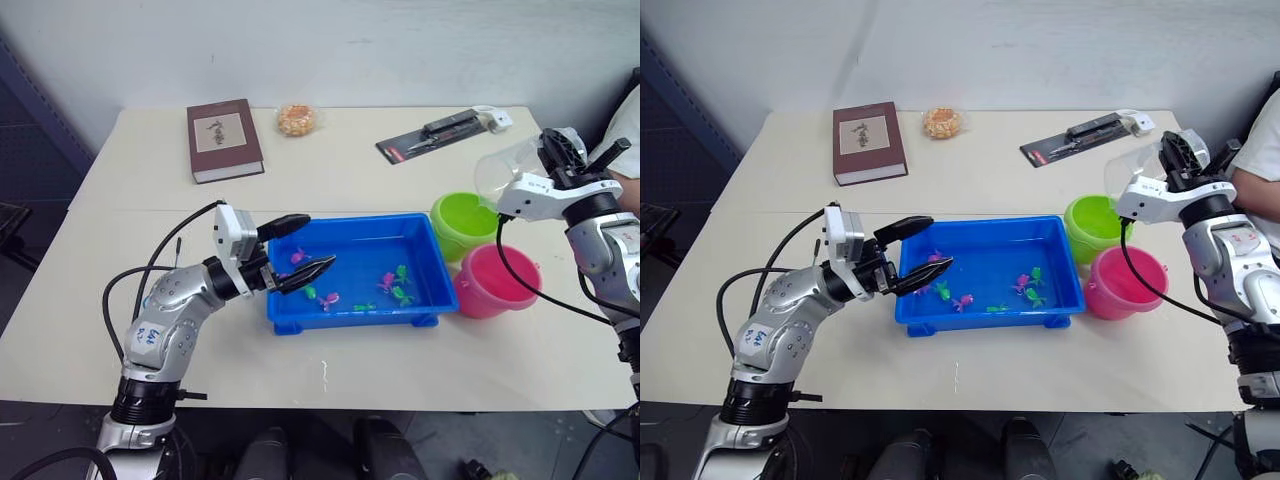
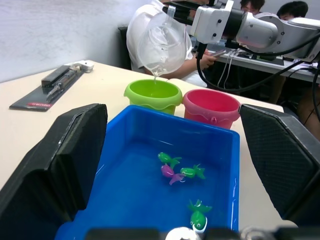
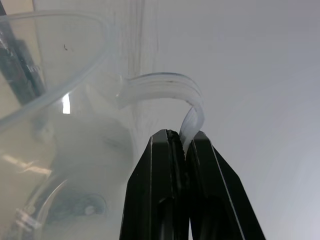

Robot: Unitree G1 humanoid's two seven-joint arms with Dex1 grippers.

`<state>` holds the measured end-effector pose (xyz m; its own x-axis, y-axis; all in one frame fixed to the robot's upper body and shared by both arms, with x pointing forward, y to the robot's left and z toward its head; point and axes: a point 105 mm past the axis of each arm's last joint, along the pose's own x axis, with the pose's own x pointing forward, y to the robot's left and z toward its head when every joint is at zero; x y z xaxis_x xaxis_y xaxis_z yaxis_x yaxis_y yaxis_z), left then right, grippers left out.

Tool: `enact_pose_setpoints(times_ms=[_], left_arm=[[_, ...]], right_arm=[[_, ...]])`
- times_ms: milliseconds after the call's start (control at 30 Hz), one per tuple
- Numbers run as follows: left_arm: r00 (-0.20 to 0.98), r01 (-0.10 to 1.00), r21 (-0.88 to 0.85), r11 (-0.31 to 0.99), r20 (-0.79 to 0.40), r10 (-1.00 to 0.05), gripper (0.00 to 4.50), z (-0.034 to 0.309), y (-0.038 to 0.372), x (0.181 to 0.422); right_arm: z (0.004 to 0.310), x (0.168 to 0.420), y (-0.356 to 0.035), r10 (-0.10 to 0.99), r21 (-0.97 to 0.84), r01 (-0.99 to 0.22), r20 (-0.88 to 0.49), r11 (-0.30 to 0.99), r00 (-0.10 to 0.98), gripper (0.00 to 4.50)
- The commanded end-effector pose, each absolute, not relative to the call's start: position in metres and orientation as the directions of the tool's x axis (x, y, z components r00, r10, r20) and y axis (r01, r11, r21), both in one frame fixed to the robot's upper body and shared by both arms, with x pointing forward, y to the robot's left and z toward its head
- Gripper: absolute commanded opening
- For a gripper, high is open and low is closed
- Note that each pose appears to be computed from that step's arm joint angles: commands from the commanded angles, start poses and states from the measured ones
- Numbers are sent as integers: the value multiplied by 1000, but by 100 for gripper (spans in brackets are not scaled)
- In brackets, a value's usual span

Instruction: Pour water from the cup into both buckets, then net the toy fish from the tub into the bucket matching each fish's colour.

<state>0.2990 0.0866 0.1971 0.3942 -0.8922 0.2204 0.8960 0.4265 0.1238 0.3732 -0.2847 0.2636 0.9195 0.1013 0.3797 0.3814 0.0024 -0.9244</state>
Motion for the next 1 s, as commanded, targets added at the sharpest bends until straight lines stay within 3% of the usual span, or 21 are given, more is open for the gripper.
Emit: enact_pose_setpoints(times_ms=[33,167,233,333,467,533,700,900,1000], left_arm=[[359,898,173,404,238,-902,450,207,83,295],[345,906,174,387,229,-910,450,207,83,295],[327,914,173,367,222,-918,450,207,82,293],[288,930,170,325,210,-934,450,207,80,289],[222,951,174,255,190,-956,450,207,76,279],[167,961,191,197,166,-972,450,206,72,271],[73,972,211,106,160,-984,450,206,59,256],[69,973,206,102,162,-984,450,206,54,254],[71,973,206,103,159,-985,450,206,54,254]], right_arm=[[284,362,-299,1,-879,438,447,189,895,4],[285,355,-321,-123,-819,435,421,375,899,4],[288,348,-341,-233,-701,464,405,542,884,4],[281,338,-367,-344,-453,465,326,760,880,4],[263,323,-387,-355,-73,377,213,923,910,4],[241,311,-403,-389,218,356,134,909,912,4],[193,283,-429,-520,401,462,44,791,853,4],[124,270,-430,-575,380,552,-61,743,816,4],[107,271,-425,-571,392,551,-77,736,817,4]])
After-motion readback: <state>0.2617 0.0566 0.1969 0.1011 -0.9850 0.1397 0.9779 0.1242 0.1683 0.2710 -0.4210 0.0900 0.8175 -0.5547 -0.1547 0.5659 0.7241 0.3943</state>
